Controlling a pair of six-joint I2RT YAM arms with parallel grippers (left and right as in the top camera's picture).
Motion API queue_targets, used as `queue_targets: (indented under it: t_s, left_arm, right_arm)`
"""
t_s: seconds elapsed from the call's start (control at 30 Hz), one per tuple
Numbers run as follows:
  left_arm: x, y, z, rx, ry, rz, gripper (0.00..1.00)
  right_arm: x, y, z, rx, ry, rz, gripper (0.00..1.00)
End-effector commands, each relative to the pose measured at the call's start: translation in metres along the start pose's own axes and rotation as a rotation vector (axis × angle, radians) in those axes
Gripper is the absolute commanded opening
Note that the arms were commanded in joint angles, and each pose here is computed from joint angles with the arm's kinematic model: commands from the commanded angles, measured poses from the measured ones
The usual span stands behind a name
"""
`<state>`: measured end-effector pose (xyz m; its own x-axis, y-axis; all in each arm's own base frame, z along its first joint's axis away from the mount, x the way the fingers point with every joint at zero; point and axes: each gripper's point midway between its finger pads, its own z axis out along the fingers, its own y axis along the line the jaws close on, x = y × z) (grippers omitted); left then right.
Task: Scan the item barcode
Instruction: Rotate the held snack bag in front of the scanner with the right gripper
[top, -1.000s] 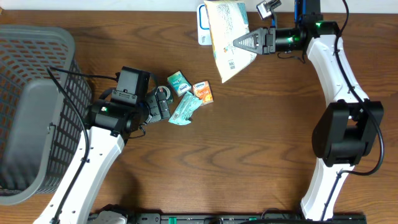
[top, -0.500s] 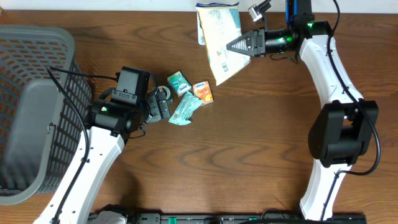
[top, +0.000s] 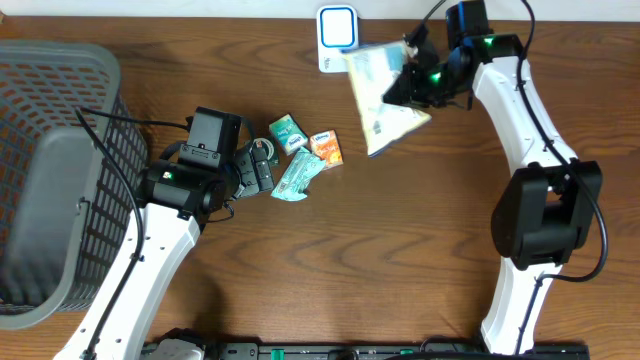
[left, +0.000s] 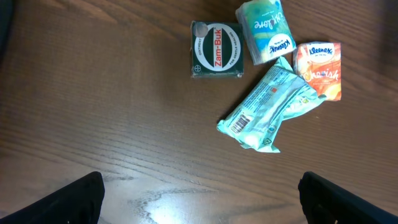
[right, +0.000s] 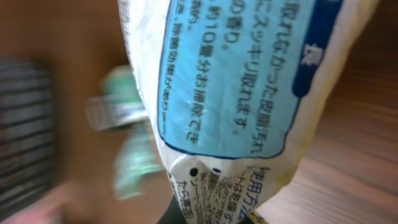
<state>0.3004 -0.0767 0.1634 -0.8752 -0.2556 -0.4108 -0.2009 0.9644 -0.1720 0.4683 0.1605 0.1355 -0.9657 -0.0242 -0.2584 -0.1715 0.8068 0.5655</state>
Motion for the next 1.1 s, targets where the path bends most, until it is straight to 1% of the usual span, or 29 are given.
queue_targets:
  t_s: [0.0, 0.1, 0.17, 0.33, 0.6, 0.63, 0.7, 0.73, 0.77, 0.83, 0.97, 1.0, 1.07]
  left_arm:
    - [-0.004, -0.001, -0.004, 0.004, -0.012, -0.003, 0.98]
    - [-0.004, -0.001, -0.004, 0.004, -0.012, -0.003, 0.98]
    - [-0.004, -0.001, -0.004, 0.004, -0.012, -0.003, 0.98]
    - [-0.004, -0.001, -0.004, 0.004, -0.012, -0.003, 0.98]
    - [-0.004, -0.001, -0.004, 0.004, -0.012, -0.003, 0.98]
    - [-0.004, -0.001, -0.004, 0.004, -0.012, -0.003, 0.98]
    - [-0.004, -0.001, -0.004, 0.004, -0.012, -0.003, 0.97]
    - [-0.004, -0.001, -0.004, 0.004, -0.012, -0.003, 0.98]
    - [-0.004, -0.001, -0.004, 0.004, -0.012, -0.003, 0.98]
    - [-0.004, -0.001, -0.004, 0.004, -0.012, -0.003, 0.98]
    - [-0.004, -0.001, -0.004, 0.004, -0.012, -0.003, 0.97]
    - [-0.004, -0.001, -0.004, 0.004, -0.012, -0.003, 0.98]
    - [-0.004, -0.001, -0.004, 0.004, -0.012, -0.003, 0.97]
  right_arm:
    - [-0.010, -0.086, -0.032, 0.670, -0.108, 0.073, 0.01]
    - [-0.010, -0.113, -0.067, 1.007, -0.182, 0.100, 0.01]
    - [-0.009, -0.117, -0.077, 1.123, -0.199, 0.078, 0.01]
    - [0.004, -0.125, -0.072, 1.236, -0.171, 0.032, 0.01]
    - [0.035, -0.148, -0.036, 1.261, -0.093, -0.021, 0.02]
    - [0.040, -0.148, -0.032, 1.256, -0.075, -0.029, 0.04]
    - [0.048, -0.145, -0.023, 1.230, -0.044, -0.040, 0.18]
    - [0.051, -0.141, -0.017, 1.204, -0.024, -0.050, 0.26]
    - [0.054, -0.135, -0.009, 1.172, 0.001, -0.076, 0.32]
    - [0.056, -0.123, 0.003, 1.112, 0.032, -0.122, 0.39]
    - [0.059, -0.091, 0.027, 1.006, 0.048, -0.178, 0.42]
    - [0.060, -0.083, 0.032, 0.984, 0.053, -0.197, 0.45]
    - [0.059, -0.065, 0.039, 0.952, 0.053, -0.237, 0.55]
